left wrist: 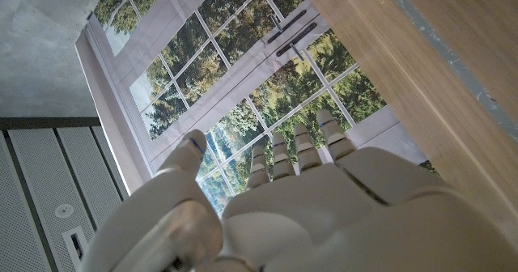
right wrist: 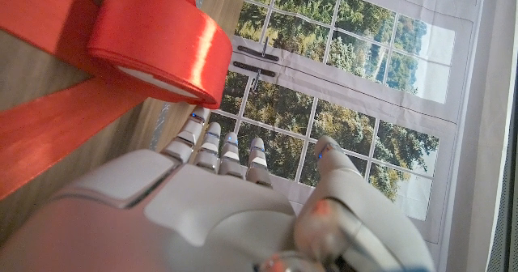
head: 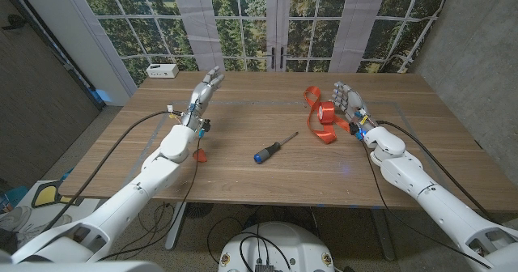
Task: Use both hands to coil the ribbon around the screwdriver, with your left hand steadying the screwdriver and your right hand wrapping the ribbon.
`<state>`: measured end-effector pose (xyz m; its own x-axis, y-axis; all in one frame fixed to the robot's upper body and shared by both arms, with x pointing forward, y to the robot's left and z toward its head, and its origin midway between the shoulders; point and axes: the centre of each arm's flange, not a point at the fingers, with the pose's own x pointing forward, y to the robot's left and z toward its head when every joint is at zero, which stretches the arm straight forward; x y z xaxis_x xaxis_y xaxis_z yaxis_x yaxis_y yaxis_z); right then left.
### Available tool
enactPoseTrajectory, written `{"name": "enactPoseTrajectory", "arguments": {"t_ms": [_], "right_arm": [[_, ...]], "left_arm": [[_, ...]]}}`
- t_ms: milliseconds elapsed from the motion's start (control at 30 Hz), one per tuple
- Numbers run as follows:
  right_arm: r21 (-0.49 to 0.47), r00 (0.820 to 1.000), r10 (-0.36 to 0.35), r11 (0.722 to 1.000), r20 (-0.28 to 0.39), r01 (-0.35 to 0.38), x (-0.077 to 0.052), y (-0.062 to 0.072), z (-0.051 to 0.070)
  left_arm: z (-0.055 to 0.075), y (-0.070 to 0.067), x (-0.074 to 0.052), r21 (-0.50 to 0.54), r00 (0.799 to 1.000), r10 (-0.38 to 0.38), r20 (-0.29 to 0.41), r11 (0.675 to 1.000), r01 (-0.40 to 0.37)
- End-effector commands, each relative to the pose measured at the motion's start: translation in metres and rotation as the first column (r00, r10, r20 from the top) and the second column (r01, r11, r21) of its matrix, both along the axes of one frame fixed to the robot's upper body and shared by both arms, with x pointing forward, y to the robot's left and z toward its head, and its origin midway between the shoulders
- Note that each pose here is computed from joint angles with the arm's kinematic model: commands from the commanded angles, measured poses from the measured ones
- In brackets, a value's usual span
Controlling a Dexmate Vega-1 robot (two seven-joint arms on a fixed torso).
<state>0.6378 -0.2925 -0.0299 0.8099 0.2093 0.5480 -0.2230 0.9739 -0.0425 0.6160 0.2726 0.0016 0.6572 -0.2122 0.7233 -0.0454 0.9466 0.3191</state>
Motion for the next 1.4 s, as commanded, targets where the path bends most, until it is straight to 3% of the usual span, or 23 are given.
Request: {"name": "enactPoseTrajectory", "arguments": {"t_ms": [33, 267, 500, 733, 1167, 1333, 1400], "right_arm": [[0.002, 1.000, 0.003, 1.000, 0.007, -0.003, -0.009, -0.001, -0.003], [-0.002, 1.000, 0.008, 1.000, 0.014, -0.008, -0.013, -0.002, -0.004], [-0.005, 1.000, 0.012, 1.000, 0.019, -0.012, -0.017, 0.000, -0.005], [-0.001, 1.000, 0.015, 1.000, 0.027, -0.015, -0.021, -0.001, -0.005], [0.003, 0.999, 0.002, 1.000, 0.039, -0.002, -0.030, -0.007, -0.010], [0.008, 0.999, -0.010, 1.000, 0.039, 0.010, -0.034, -0.008, -0.011], [0.010, 0.999, -0.006, 1.000, 0.042, 0.006, -0.035, -0.008, -0.012]], "left_arm": [[0.009, -0.016, -0.018, 0.164, 0.998, 0.028, 0.047, 0.986, -0.036], [0.013, -0.023, -0.031, 0.263, 0.996, 0.048, 0.074, 0.962, -0.066], [0.016, -0.037, -0.044, 0.416, 0.992, 0.082, 0.098, 0.902, -0.116], [0.017, -0.046, -0.054, 0.490, 0.988, 0.093, 0.123, 0.860, -0.141], [0.021, -0.067, -0.063, 0.616, 0.989, 0.079, 0.129, 0.774, -0.142], [0.022, -0.074, -0.068, 0.669, 0.983, 0.110, 0.147, 0.721, -0.181], [0.022, -0.075, -0.069, 0.672, 0.986, 0.096, 0.139, 0.722, -0.165]]}}
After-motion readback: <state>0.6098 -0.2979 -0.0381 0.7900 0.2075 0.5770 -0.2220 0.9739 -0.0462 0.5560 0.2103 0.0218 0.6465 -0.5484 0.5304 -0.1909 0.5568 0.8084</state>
